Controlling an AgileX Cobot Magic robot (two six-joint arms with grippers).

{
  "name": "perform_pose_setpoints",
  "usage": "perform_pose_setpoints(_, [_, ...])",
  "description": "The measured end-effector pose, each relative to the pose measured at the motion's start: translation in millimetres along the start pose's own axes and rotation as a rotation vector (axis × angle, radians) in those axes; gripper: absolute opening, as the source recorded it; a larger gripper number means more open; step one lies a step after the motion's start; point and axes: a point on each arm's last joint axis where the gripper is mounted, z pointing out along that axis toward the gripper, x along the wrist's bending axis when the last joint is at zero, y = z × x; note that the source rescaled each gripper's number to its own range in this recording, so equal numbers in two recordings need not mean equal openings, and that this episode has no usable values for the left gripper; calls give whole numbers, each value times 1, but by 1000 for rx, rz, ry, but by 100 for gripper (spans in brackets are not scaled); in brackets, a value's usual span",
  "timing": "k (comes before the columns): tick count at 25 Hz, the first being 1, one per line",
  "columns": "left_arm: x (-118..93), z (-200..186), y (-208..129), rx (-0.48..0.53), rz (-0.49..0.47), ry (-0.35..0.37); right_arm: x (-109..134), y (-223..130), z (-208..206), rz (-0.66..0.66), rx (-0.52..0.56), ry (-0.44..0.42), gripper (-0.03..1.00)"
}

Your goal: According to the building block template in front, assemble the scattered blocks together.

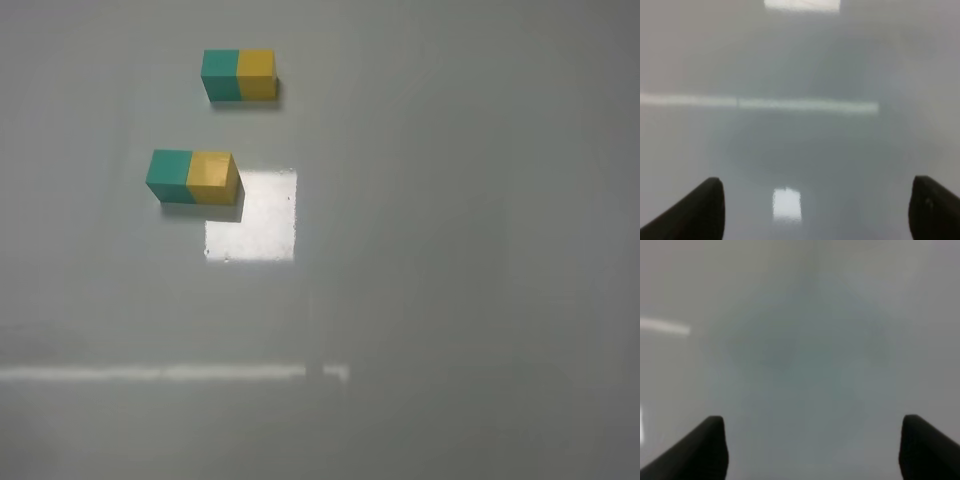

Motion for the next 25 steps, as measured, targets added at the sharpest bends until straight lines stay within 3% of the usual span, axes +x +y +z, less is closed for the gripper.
perform_pose_setpoints(5, [0,0,0,0,0,0,34,-66,-13,113,-78,98,98])
perform_pose_setpoints(9, [0,0,0,0,0,0,47,-95,-20,183,-139,139,98])
perform_pose_setpoints(14, [0,0,0,0,0,0,51,-107,-23,234,-162,163,98])
perform_pose_setpoints(21, [0,0,0,0,0,0,55,-117,-16,273,-86,177,98])
perform_pose_setpoints(25, [0,0,0,0,0,0,55,-121,-21,283,-127,187,98])
